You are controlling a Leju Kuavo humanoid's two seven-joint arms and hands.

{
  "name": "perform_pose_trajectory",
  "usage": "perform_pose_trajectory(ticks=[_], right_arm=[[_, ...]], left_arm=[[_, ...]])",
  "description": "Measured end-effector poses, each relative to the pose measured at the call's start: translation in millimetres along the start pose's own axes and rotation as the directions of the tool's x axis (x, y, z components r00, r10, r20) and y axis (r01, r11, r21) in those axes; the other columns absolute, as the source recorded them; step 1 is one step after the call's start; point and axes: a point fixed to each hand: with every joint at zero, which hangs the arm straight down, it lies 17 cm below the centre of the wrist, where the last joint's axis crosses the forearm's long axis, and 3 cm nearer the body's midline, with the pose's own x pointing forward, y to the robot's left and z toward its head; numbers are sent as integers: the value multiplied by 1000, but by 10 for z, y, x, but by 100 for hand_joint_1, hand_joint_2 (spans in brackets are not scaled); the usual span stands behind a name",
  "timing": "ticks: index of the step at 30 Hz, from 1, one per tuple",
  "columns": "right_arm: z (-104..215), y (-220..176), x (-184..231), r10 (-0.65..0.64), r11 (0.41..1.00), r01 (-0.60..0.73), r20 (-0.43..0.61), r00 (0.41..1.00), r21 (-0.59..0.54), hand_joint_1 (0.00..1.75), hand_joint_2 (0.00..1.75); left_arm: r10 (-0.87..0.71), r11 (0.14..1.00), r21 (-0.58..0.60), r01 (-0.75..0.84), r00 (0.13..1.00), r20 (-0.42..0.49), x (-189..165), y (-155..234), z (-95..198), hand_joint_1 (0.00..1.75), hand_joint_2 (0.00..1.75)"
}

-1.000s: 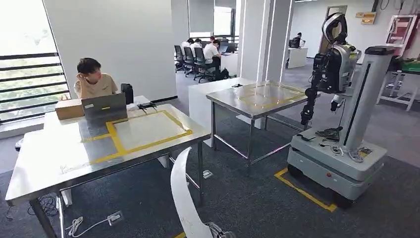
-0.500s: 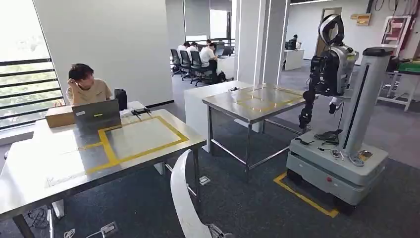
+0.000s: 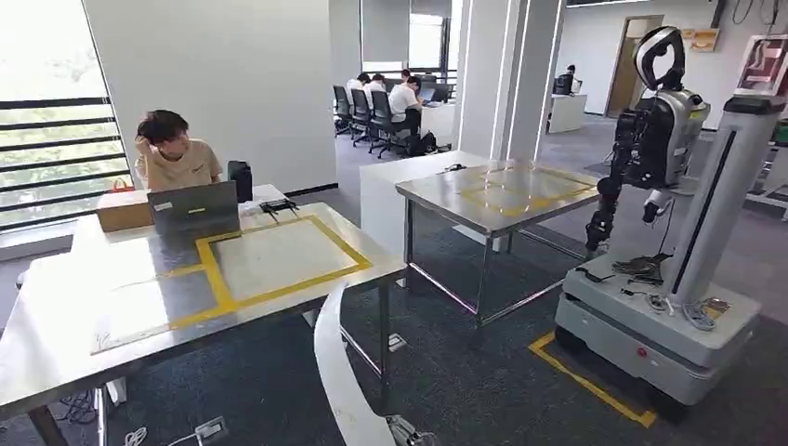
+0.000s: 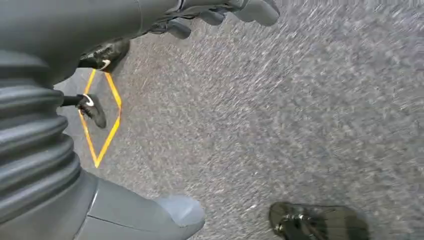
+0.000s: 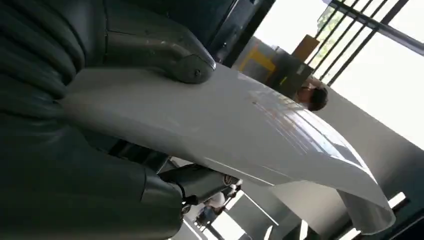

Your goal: Take the parts from the cabinet and place them on the table.

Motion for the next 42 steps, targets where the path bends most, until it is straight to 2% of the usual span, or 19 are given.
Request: perform_pose_trajectory(ticks=[42], right_arm=[[15, -23, 9, -2, 1000, 2, -13, 1000, -13, 175, 175]], left_arm=[[-15, 1000, 0, 15, 1000, 2, -2, 6, -1, 0, 175]])
